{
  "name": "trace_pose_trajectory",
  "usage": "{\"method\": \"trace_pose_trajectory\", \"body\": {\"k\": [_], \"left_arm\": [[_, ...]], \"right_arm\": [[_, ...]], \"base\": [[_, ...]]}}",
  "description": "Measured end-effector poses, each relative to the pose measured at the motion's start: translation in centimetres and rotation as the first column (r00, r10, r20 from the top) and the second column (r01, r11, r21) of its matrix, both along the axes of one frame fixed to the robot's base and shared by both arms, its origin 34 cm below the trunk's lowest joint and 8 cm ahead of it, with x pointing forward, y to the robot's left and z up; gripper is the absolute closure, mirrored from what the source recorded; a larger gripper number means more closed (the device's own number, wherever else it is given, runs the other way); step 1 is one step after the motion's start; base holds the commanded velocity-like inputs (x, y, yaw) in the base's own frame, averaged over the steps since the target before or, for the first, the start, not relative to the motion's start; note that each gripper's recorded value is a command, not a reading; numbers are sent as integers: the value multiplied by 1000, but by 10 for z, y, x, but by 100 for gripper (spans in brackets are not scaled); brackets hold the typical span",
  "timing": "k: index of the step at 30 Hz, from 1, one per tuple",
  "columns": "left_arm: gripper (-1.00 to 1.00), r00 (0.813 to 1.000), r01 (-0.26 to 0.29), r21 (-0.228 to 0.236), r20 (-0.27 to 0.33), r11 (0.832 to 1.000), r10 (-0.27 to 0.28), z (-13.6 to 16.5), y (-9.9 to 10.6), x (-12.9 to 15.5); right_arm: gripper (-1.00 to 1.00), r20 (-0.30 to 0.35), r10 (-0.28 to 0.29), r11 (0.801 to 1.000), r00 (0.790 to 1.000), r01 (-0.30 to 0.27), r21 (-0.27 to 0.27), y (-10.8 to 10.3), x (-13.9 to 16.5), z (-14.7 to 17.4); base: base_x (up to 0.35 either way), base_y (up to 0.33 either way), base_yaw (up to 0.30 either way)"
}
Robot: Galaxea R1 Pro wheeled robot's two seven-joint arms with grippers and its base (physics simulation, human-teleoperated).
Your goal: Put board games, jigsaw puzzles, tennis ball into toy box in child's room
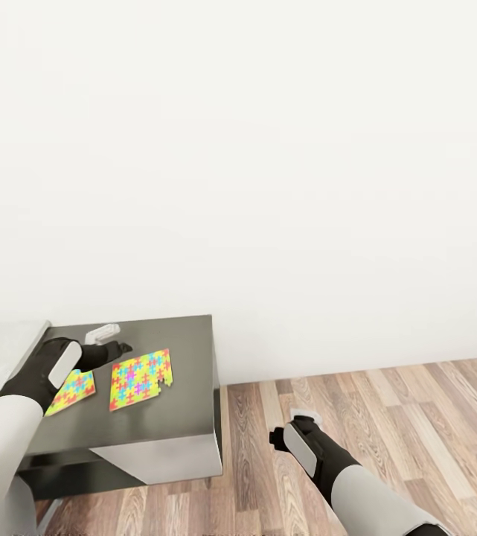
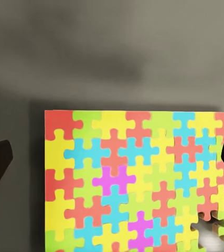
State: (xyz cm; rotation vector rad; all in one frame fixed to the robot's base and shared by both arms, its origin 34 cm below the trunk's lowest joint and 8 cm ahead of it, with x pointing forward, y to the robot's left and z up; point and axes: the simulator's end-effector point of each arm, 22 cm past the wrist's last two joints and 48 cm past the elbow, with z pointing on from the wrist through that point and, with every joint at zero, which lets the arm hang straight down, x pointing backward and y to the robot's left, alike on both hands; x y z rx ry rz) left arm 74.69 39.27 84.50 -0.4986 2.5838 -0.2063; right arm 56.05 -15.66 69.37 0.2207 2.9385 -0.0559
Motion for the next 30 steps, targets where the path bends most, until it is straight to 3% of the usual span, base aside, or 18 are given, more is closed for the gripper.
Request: {"method": "trace_pose_trajectory", "body": {"k": [30], "left_arm": [[-100,999,1,-6,-46,1000,-1,-31,-1,-8]], "right_arm": [[-100,-49,0,1000,999,0,0,0,-16,-22]], "base": [[0,0,0]]}}
